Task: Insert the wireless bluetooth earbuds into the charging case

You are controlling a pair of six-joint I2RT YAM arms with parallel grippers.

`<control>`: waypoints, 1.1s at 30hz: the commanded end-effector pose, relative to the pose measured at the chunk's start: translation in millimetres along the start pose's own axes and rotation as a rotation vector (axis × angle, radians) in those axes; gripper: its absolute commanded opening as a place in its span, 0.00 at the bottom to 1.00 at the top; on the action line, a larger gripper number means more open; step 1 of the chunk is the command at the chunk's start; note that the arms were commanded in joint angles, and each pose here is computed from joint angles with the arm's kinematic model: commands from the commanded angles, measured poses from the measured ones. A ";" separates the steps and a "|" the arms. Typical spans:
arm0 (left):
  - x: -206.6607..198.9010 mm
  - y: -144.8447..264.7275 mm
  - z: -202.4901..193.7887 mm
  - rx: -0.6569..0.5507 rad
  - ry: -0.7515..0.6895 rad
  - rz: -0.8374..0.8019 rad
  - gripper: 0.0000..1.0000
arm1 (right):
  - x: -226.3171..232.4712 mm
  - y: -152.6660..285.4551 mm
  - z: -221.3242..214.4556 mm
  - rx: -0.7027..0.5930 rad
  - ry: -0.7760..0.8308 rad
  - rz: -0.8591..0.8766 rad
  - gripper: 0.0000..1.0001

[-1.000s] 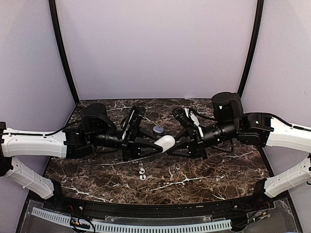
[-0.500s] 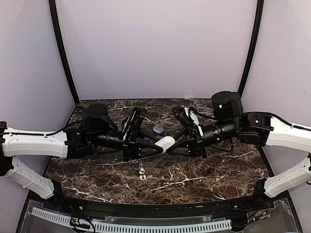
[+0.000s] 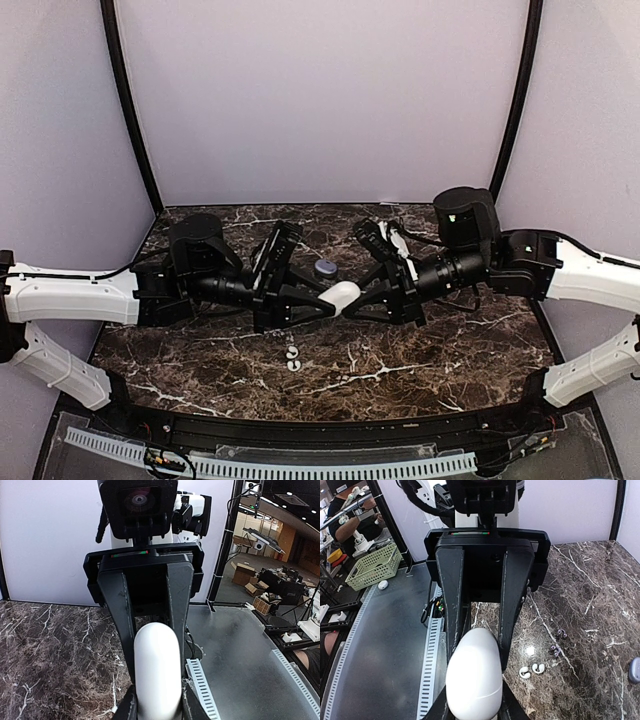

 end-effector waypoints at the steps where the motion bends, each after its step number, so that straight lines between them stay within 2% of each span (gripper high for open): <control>1: -2.6 -1.1 9.8 -0.023 -0.049 0.001 0.00 | 3.7 0.0 16.1 -0.056 0.030 0.042 0.28; 6: -2.5 -1.1 9.6 -0.025 -0.049 0.001 0.00 | 3.8 0.1 15.8 -0.054 0.029 0.041 0.29; 8: -2.9 -1.2 9.9 -0.026 -0.048 -0.001 0.00 | 3.7 -0.4 14.5 -0.049 0.028 0.040 0.27; 13: -1.8 -1.2 8.8 -0.021 -0.048 0.007 0.00 | 4.5 0.1 14.5 -0.051 0.033 0.045 0.10; 15: -0.8 -1.7 8.5 -0.017 -0.043 0.014 0.04 | 4.3 -0.2 14.2 -0.048 0.031 0.046 0.06; 17: -0.9 -1.2 8.9 -0.018 -0.040 0.019 0.15 | 4.2 -0.1 13.4 -0.045 0.031 0.042 0.02; 18: -1.8 -0.3 9.6 -0.024 -0.042 0.021 0.25 | 4.2 0.2 13.1 -0.045 0.031 0.038 0.01; 22: -4.3 5.1 11.9 -0.052 -0.038 0.039 0.45 | 4.6 1.3 12.1 -0.043 0.035 0.031 0.00; 25: -4.5 8.7 13.6 -0.070 -0.036 0.070 0.49 | 5.1 1.3 11.2 -0.038 0.037 0.039 0.00; 33: -1.5 12.3 14.9 -0.080 -0.033 0.119 0.49 | 7.3 2.5 9.6 -0.030 0.053 0.053 0.00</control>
Point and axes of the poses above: each gripper's point midway between its finger pads, its own y axis back along the fingers, its own x axis along the line the jaws close on, z = x × y, the point moved 9 cm from there along y, back along the fingers, and after that the axes turned 9 degrees about y, right-handed, at the moved point
